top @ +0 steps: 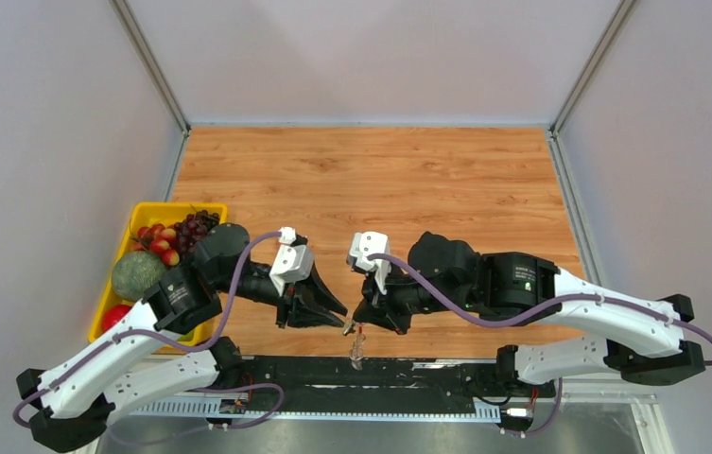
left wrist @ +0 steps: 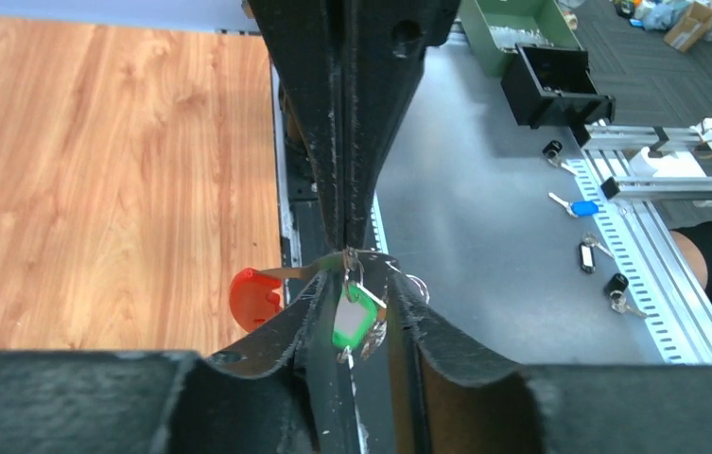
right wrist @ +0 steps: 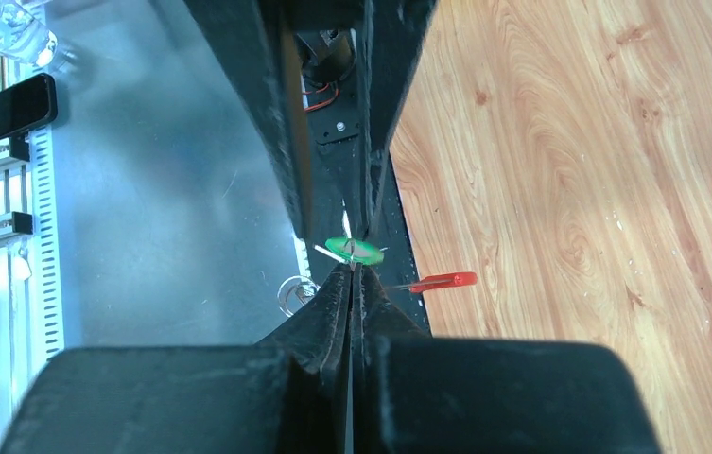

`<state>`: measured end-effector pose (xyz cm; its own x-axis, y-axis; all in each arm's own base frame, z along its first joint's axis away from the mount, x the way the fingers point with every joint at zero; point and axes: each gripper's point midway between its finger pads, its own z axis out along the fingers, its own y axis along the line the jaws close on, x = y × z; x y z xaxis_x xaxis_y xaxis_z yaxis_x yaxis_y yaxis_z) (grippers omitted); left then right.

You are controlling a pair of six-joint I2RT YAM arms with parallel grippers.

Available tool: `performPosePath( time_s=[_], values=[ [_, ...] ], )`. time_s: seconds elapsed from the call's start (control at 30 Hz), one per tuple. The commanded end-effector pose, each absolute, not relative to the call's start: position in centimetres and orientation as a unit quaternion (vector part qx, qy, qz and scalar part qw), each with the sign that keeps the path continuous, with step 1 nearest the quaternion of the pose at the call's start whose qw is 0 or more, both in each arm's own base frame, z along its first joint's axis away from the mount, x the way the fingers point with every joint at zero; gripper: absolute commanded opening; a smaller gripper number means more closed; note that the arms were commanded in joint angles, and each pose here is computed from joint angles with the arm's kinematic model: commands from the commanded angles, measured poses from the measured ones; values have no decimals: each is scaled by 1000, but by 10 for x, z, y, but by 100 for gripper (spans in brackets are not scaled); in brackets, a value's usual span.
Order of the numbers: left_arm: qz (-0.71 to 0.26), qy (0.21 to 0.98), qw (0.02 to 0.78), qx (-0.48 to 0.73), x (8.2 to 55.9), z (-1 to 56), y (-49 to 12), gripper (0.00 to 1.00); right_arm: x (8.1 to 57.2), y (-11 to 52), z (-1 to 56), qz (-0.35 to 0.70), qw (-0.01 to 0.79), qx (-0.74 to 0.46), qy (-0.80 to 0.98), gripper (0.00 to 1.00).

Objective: Put the keys on the keyring

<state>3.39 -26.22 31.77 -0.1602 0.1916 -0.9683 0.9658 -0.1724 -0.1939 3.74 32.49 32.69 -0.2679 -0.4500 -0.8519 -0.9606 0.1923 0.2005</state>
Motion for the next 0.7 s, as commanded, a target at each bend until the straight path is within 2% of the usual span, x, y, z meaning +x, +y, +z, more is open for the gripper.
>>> performPosePath(
  time_s=[0.0,0.07,0.37,0.57,0.67],
  values=[
    [-556,493,409,530,32,347,-260,37,43,325,358,412,384,-490,665,0],
    [-559,492,412,525,31,350,-260,40,43,324,365,417,394,-487,658,0],
    [-559,508,401,518,40,344,-271,40,43,323,381,428,417,-493,633,0],
    [-559,511,398,517,43,343,-275,37,43,319,387,433,426,-492,624,0],
    [-559,513,396,518,44,342,-275,32,43,318,390,434,431,-492,620,0]
  ],
)
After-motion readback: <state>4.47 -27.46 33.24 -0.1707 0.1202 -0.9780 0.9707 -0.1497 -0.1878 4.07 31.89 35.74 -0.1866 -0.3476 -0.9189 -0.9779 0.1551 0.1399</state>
